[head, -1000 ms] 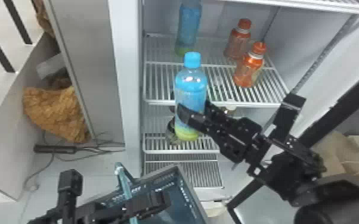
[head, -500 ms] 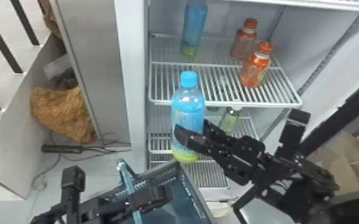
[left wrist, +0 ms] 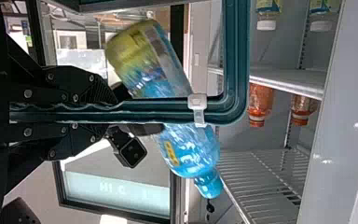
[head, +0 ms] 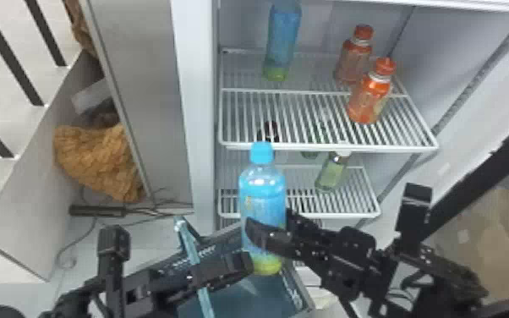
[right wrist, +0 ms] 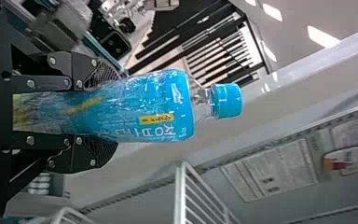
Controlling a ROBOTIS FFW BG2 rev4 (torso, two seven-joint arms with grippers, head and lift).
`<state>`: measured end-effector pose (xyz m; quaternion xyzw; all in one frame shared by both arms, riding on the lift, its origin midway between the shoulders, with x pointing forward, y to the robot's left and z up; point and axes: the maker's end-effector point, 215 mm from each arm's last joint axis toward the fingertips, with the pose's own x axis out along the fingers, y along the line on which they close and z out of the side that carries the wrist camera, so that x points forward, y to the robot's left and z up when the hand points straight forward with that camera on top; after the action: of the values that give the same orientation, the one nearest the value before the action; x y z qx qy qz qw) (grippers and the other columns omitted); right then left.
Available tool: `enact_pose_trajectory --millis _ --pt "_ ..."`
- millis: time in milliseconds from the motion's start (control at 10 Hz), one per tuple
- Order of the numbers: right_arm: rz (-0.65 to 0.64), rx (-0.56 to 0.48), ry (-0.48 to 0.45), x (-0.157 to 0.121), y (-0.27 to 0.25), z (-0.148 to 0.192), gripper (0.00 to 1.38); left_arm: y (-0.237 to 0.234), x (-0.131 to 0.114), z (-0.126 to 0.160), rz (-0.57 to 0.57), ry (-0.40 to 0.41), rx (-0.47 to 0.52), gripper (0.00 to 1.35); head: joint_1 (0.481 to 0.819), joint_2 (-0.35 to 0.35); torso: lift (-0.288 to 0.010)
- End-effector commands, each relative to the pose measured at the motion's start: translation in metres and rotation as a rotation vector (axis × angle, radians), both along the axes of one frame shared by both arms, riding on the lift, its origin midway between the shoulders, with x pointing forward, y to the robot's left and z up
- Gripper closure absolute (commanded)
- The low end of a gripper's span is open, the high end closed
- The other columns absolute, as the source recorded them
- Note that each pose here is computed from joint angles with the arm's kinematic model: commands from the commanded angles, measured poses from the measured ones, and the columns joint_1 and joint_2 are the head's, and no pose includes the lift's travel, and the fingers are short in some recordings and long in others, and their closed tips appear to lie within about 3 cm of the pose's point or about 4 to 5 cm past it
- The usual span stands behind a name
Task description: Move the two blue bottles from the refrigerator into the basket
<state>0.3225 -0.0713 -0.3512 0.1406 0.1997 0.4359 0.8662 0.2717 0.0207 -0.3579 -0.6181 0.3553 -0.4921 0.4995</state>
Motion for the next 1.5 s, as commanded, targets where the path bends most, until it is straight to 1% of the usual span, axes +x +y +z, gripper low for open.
enact_pose_trajectory --millis 0,200,300,400,500,600,700,900,1200,1400 --pt "0.012 -0.004 0.046 -0.011 0.0 -0.013 1.28 0.0 0.002 0.002 0.002 -0.006 -0.001 1.2 0.695 -0.103 -0.01" --pt "0.03 -0.009 0.091 -0.024 0.001 -0.025 1.28 0.001 0.004 0.002 0.006 -0.009 -0.001 1.2 0.695 -0.101 -0.01" --pt "0.029 -0.011 0.105 -0.025 0.0 -0.031 1.27 0.002 0.004 0.002 0.006 -0.009 0.001 1.2 0.695 -0.102 -0.01" --pt "0.028 0.004 0.133 -0.028 0.0 -0.038 1.03 0.001 0.004 0.003 0.004 -0.012 0.0 1.2 0.695 -0.103 -0.01" --pt "0.031 0.003 0.163 -0.032 -0.001 -0.045 0.62 0.001 0.004 0.002 0.004 -0.009 0.001 1.2 0.695 -0.104 -0.01" --pt "0.031 0.005 0.165 -0.032 -0.001 -0.046 0.26 0.001 0.004 0.002 0.004 -0.009 0.0 1.2 0.695 -0.106 -0.01" --pt "0.027 0.004 0.164 -0.031 -0.002 -0.046 0.06 0.001 0.004 0.002 0.004 -0.009 0.0 1.2 0.695 -0.106 -0.01" --pt "0.013 -0.006 0.161 -0.028 -0.01 -0.046 0.14 0.001 0.004 0.002 0.004 -0.009 0.001 1.2 0.695 -0.112 -0.01" --pt "-0.021 -0.023 0.134 -0.019 -0.026 -0.042 0.15 0.0 0.004 0.002 0.002 -0.009 0.001 1.2 0.695 -0.133 -0.01" --pt "-0.052 -0.043 0.075 -0.01 -0.041 -0.023 0.15 -0.001 0.003 0.002 0.0 -0.008 0.0 1.2 0.695 -0.161 -0.01"
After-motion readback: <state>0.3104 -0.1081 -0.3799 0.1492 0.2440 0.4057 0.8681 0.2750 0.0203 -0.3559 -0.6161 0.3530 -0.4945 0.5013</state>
